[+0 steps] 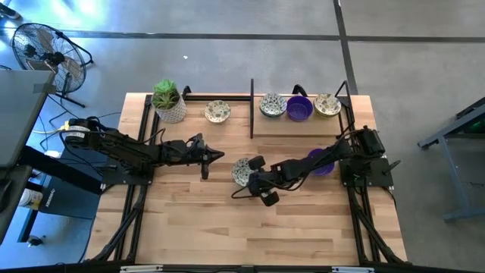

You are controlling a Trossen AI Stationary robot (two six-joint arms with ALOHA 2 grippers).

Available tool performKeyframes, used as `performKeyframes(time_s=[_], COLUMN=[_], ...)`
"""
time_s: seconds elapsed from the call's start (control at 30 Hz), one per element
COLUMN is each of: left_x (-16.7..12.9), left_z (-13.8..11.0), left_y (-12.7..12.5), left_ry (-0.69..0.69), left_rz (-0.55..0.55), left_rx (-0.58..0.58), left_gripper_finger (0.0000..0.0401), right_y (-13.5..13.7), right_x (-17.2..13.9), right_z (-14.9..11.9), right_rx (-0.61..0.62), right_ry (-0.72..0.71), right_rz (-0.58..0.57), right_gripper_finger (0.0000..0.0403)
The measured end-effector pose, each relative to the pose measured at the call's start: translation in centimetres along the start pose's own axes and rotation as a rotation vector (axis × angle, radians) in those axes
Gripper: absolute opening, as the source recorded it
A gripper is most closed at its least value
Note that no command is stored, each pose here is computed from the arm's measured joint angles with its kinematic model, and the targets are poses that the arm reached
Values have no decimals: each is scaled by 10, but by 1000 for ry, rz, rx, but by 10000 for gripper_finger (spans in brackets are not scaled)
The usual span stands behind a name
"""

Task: Pick & Place Mini bowls
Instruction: Stack the light blue bowl on top of the light blue bowls on the shelf

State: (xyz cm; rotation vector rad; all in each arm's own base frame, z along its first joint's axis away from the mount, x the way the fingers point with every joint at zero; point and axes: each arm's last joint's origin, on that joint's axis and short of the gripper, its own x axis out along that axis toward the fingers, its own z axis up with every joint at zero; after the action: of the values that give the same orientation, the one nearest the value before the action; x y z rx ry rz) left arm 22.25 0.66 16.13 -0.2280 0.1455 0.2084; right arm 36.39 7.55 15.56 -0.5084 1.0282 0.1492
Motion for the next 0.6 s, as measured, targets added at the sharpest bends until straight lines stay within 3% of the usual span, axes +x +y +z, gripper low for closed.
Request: performKeyframes(time_s=[0.33, 0.6], left_x=[0, 0], left_z=[0, -1], left_y=[0, 0], left_ry=[0, 5], left_rz=[1, 3], left_rx=[0, 1], left_gripper_finger=[5, 5], right_y=[-1, -4], right_x=[-2, -49], right_z=[-1, 0], right_rx=[-25, 54], right_ry=[20, 6], right_rz=[-45, -35], right_gripper_finger=[16, 20])
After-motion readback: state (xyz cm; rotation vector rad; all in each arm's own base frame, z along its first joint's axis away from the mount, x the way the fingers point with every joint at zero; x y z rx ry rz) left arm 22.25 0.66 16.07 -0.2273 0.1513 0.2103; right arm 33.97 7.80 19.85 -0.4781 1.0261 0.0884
